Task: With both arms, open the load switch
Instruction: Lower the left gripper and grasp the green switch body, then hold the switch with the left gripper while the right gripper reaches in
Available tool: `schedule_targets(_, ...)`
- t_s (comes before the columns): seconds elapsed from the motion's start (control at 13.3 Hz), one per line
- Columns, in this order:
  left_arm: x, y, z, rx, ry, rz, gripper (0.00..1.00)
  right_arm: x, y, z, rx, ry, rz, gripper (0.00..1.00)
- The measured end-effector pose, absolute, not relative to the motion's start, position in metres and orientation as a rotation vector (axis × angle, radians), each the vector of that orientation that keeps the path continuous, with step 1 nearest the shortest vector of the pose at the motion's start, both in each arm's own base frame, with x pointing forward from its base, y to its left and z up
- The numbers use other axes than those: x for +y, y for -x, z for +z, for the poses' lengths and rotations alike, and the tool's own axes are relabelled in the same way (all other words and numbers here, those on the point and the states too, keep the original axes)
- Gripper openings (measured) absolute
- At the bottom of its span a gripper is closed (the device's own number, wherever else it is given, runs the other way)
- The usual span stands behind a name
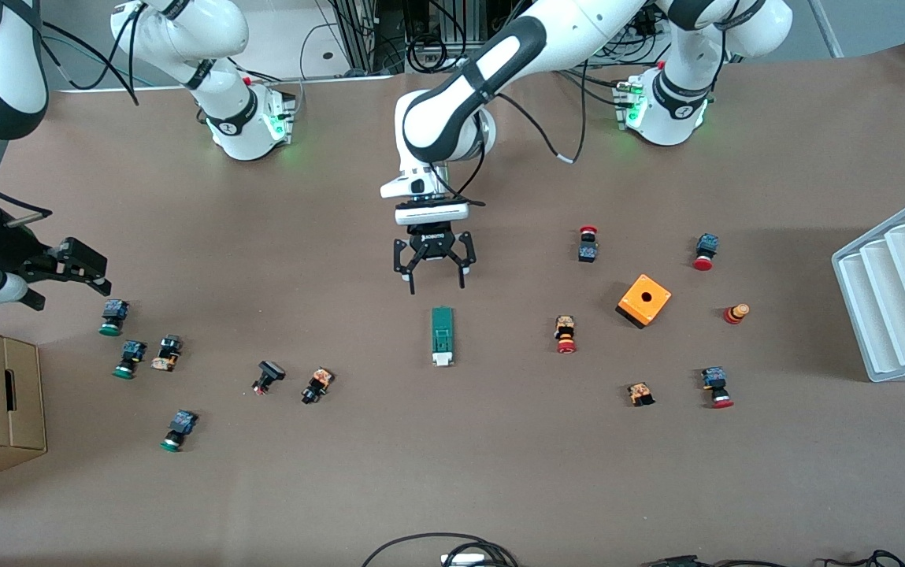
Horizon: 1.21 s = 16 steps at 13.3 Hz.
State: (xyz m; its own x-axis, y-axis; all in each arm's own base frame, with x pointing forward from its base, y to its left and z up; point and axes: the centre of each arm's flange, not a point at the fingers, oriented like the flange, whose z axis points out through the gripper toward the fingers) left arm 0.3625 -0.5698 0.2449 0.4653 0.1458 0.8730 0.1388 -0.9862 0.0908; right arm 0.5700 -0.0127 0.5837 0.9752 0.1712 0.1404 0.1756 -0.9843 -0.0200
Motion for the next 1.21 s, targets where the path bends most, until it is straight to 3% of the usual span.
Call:
schedule_targets(0.38,-0.565,-0.357,0.191,0.217,-2.629,1.772,1.00,-0.015,-0.571,0.582,-0.264,3.091,-0.212,1.00)
schedule_targets(1.21,-0.578,-0.359,0.123,0.158,-2.576,1.815,1.00,0.005,-0.591,0.552,-0.316,3.085,-0.203,1.00)
